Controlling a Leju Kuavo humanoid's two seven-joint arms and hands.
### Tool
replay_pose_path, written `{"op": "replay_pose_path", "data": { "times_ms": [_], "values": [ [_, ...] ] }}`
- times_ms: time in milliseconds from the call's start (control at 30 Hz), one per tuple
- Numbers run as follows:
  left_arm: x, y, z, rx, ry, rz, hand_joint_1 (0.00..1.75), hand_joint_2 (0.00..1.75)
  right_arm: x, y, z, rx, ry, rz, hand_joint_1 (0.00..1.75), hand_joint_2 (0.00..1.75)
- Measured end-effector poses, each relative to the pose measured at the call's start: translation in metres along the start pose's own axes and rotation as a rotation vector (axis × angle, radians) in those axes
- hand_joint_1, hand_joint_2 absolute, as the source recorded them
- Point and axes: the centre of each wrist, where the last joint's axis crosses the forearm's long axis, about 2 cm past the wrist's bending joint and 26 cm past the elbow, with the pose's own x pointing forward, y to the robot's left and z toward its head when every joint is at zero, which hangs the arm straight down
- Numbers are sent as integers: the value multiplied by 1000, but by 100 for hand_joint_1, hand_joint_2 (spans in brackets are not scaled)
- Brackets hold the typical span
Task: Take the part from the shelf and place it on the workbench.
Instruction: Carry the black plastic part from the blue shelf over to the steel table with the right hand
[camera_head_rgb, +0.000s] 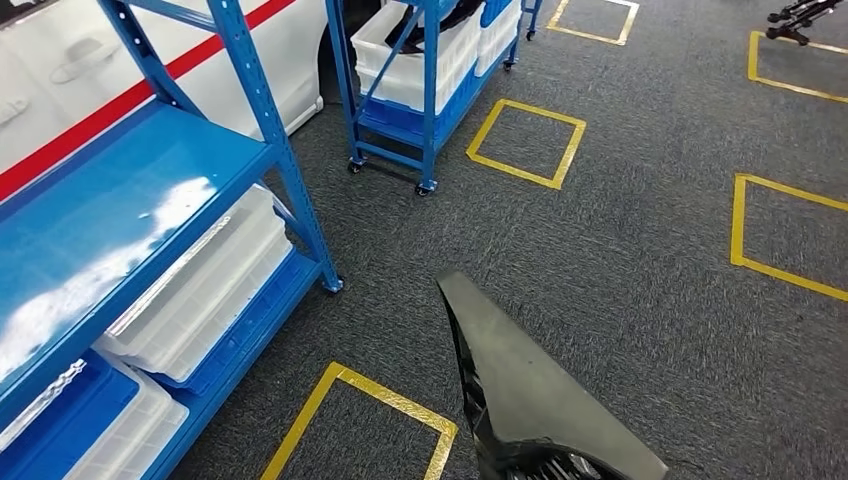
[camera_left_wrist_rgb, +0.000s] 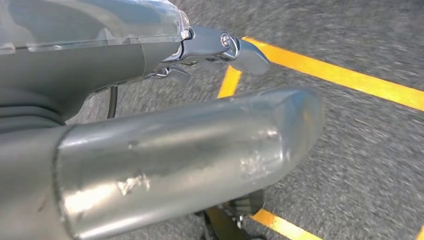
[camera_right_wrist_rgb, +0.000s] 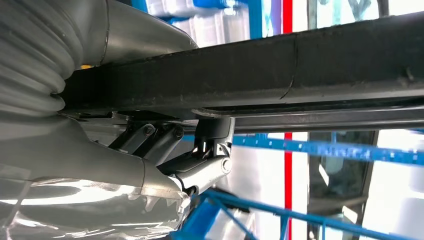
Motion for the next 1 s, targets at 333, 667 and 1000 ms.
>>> {"op": "replay_pose_path", "data": {
  "times_ms": [333,667,1000],
  "values": [
    [-6,4,2,20,10,25,0,0,0,-1,-2,-3,-3,-1,175,175],
    [-9,6,3,40,19,47,0,0,2,-4,0,-42,-15,43,175,175],
    [-7,6,2,38,19,55,0,0,16,-11,5,-77,-30,96,175,175]
  ]
}}
